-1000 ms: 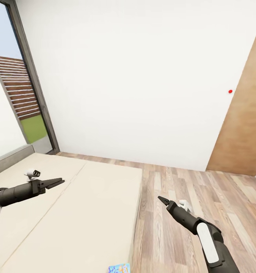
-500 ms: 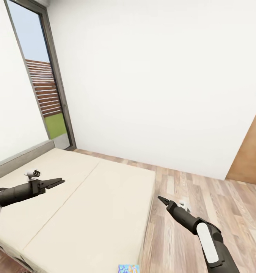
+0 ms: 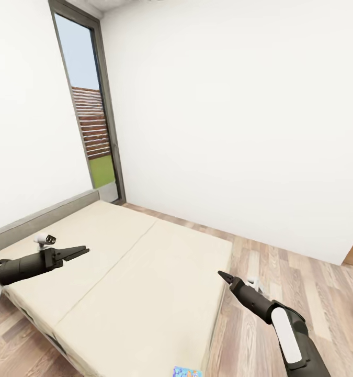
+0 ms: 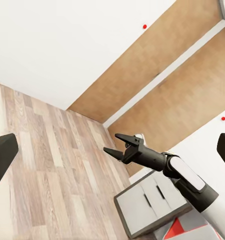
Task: Put all the toys in the child's room - the three board games (two on the bed and one on the table), the two jigsaw puzzles on the table, and the tennis ball on the table - inside the toy box on the table in the child's room.
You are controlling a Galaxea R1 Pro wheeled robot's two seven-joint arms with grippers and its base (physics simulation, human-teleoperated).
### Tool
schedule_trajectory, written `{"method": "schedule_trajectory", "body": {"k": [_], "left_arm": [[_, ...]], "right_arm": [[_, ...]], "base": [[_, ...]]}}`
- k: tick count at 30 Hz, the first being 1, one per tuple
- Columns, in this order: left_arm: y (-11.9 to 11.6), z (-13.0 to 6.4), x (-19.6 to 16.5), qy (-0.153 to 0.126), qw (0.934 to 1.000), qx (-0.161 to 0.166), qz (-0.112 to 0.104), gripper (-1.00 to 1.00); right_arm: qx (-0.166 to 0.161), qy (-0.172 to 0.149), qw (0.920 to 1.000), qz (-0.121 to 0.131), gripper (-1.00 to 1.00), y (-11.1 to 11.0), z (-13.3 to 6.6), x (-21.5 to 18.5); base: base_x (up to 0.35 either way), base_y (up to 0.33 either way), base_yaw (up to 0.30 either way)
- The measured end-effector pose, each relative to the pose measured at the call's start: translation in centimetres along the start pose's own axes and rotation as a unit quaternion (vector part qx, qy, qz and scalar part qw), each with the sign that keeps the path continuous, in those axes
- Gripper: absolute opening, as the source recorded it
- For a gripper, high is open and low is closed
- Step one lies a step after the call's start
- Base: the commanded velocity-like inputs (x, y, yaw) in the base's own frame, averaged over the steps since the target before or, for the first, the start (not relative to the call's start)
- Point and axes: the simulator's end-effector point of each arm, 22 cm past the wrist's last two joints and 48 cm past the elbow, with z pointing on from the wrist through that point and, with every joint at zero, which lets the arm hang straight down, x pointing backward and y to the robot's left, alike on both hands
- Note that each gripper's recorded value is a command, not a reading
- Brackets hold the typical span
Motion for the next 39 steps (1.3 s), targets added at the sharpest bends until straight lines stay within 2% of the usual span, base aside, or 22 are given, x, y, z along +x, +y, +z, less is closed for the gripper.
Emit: {"method": "schedule_trajectory", "body": {"k": [18,33,39], "left_arm": [[-0.45,-0.08,-0.21,-0.001,1.0,0.002,0.004,1.0],[-0.49,-0.07,-0.23,-0.002,1.0,0.002,0.005,1.0],[-0.62,-0.11,-0.29,-0.002,1.0,0.002,0.006,1.0]], "right_arm": [[-0.003,-0.003,1.0,-0.002,1.0,0.42,-0.17,-0.24],[-0.004,-0.003,1.0,-0.002,1.0,0.47,-0.19,-0.27],[-0.005,-0.004,1.0,-0.003,1.0,0.6,-0.23,-0.33]], "base": [[0.0,-0.094,0.263],[0.0,-0.099,0.035],[0.0,-0.151,0.152]]}}
